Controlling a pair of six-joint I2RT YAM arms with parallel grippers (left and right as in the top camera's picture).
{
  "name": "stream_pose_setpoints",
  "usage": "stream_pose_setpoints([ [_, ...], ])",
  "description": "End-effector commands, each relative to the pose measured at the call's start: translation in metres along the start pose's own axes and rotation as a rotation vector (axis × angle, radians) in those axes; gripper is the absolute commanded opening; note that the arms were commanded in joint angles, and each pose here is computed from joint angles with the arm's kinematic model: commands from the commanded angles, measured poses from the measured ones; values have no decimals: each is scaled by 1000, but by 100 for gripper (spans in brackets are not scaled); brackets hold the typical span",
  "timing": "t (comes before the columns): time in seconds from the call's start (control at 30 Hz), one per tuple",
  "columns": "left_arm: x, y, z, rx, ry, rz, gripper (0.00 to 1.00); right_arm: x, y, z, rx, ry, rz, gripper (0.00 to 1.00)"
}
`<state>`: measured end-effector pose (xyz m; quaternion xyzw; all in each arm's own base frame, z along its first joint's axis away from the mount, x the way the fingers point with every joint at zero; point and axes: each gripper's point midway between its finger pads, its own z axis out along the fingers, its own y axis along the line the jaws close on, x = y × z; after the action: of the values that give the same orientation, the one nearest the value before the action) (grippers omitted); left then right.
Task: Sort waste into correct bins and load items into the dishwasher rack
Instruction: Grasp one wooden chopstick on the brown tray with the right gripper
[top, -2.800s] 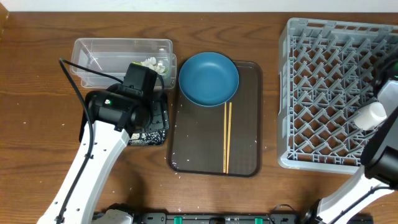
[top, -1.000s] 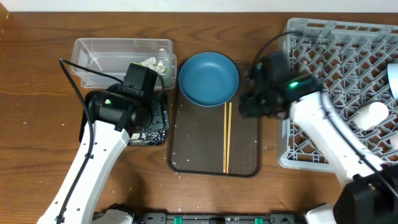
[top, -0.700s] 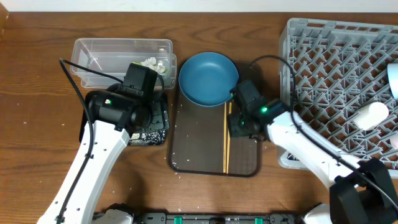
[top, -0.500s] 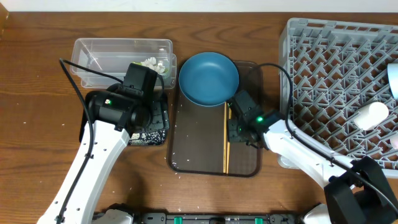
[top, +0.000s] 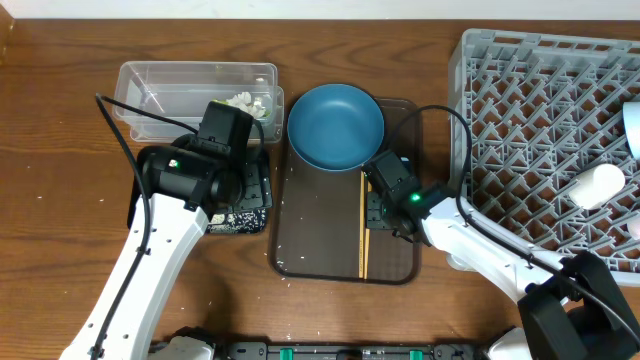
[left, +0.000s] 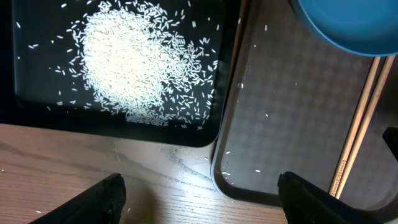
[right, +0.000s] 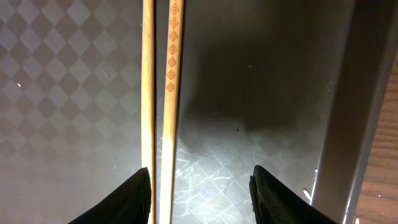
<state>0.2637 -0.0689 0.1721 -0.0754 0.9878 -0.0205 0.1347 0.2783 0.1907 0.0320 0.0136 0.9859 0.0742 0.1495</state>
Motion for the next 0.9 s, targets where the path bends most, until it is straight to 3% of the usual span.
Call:
stream_pose_setpoints([
  [0.0, 1, 2, 3, -11, 10, -10, 81, 5, 0, 3, 16, 0, 17, 50],
  [0.6, 1, 2, 3, -11, 10, -10, 81, 33, -10, 44, 101, 115, 18, 50],
  [0.7, 1, 2, 3, -11, 10, -10, 81, 33, -10, 44, 102, 115, 27, 37],
  [0.87, 1, 2, 3, -11, 10, -10, 81, 36, -17, 43, 123, 135, 41, 7],
])
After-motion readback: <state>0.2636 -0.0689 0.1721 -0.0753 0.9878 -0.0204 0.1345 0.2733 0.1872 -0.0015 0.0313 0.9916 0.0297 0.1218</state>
